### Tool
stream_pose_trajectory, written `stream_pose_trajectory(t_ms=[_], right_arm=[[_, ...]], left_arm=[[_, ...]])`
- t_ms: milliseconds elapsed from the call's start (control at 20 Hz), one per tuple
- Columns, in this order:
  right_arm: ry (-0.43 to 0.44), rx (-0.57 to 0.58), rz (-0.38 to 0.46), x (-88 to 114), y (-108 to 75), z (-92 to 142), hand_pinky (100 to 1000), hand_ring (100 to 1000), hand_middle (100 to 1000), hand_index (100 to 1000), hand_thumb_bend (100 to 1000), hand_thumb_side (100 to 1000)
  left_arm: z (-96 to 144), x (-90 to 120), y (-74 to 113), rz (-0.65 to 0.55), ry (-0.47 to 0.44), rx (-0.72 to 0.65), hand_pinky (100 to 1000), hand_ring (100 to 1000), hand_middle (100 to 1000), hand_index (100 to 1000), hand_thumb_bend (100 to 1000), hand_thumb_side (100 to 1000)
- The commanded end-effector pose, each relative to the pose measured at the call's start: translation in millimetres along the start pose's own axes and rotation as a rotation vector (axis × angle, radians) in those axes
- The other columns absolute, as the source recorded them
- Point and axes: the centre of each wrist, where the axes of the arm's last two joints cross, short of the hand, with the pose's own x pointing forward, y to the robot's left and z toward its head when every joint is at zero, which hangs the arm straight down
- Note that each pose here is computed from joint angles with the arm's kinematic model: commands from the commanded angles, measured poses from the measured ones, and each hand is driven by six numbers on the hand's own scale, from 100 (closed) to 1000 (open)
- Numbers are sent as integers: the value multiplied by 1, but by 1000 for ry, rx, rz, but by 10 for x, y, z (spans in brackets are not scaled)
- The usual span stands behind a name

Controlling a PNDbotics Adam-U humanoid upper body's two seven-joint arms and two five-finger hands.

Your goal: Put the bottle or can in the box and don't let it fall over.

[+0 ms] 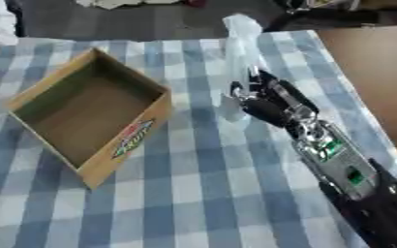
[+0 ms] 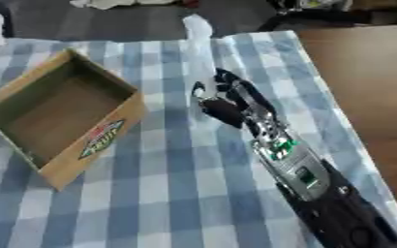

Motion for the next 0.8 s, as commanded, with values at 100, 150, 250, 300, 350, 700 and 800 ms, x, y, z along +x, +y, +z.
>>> stream_pose_trajectory(t_ms=[100, 150, 250, 300, 350, 700, 800], right_arm=[[-50, -20, 18, 127, -33, -50, 998, 941, 902, 958, 100, 505], [-54, -25, 21, 141, -36, -54, 997, 940, 901, 958, 100, 503], [-56, -39, 27, 158, -47, -57, 997, 940, 900, 957, 100, 491], [-56, -46, 30, 166, -53, -58, 996, 939, 899, 957, 100, 491], [-55, -55, 31, 173, -57, -59, 996, 939, 899, 956, 100, 491], [-85, -102, 40, 321, -122, -60, 995, 938, 898, 956, 100, 457], [-91, -109, 44, 367, -141, -61, 995, 938, 897, 956, 100, 453]], left_arm=[[-52, 98, 48, -3, -33, 9, 716, 672, 622, 829, 275, 398], [-51, 99, 47, -3, -32, 8, 717, 672, 622, 829, 275, 398], [-51, 98, 48, -4, -32, 8, 717, 672, 622, 829, 274, 398], [-51, 98, 49, -4, -32, 8, 717, 672, 622, 829, 274, 399], [-51, 97, 48, -4, -32, 7, 717, 672, 622, 829, 273, 399], [-51, 96, 52, -6, -32, 6, 718, 671, 622, 828, 270, 400], [-51, 97, 49, -6, -33, 5, 718, 671, 623, 828, 269, 400]])
